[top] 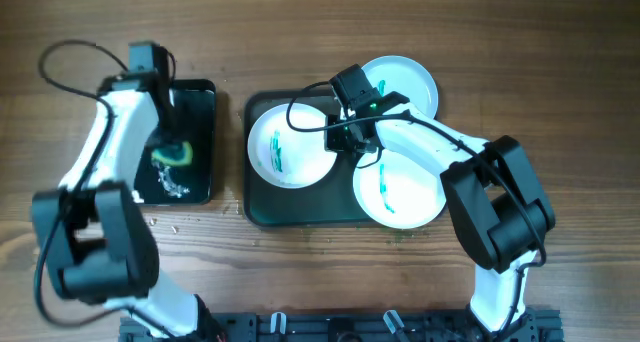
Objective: Clean dirty plates on tray and stack at the side
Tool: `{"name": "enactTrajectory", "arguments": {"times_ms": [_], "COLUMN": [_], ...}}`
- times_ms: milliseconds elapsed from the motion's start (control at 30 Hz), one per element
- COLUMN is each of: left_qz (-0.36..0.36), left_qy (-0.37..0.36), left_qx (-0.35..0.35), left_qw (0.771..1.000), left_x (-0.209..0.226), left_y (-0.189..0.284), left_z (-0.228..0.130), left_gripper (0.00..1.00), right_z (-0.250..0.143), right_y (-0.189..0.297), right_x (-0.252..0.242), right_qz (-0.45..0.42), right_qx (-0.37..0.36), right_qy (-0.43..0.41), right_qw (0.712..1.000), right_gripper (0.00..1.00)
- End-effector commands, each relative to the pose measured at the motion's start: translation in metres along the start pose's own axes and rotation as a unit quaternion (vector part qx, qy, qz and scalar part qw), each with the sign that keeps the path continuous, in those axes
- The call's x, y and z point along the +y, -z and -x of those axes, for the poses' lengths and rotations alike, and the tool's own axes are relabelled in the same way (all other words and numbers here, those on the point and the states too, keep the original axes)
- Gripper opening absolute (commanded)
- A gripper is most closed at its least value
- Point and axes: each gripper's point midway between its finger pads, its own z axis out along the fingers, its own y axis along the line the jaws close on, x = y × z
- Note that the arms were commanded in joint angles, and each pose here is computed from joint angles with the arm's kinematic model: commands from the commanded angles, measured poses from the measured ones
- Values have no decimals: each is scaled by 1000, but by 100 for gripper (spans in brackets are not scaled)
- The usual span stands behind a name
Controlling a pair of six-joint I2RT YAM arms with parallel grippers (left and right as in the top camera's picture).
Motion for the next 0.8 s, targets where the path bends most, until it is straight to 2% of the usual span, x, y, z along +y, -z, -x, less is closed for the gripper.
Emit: {"name": "enactTrajectory", "arguments": {"times_ms": [0, 67, 100, 233, 267, 367, 467, 600, 767], "left_qz": [-15, -33, -71, -229, -241, -242, -222, -171, -183], "left_qy": [32, 53, 53, 14, 9, -12, -43, -33, -69], "left_qx": [-46, -22, -11, 20, 30, 61, 97, 137, 138], "left_qw": [998, 998, 996, 973, 970, 968, 969, 975, 971], "left_x": [8, 8, -3, -80, -100, -141, -173, -171, -187], "left_y": [38, 31, 33, 56, 60, 54, 27, -13, -38], "left_z": [16, 10, 6, -10, -17, -38, -60, -74, -89], "left_gripper": [4, 4, 4, 4, 4, 4, 4, 4, 4], "right_z": [-1, -1, -2, -2, -2, -3, -4, -4, -3], "right_y": [-6, -6, -6, -5, -5, -5, -5, -5, -4], "right_x": [3, 4, 5, 9, 9, 10, 10, 9, 8], "right_qz": [6, 8, 9, 22, 23, 25, 26, 26, 28], "right_qx": [7, 8, 9, 12, 13, 16, 17, 19, 19], "right_qy": [-2, -2, -1, 0, -1, 0, 1, 1, -2], "right_qw": [1000, 1000, 1000, 1000, 1000, 1000, 1000, 999, 999], "right_gripper": [5, 5, 5, 4, 4, 4, 4, 4, 4]}}
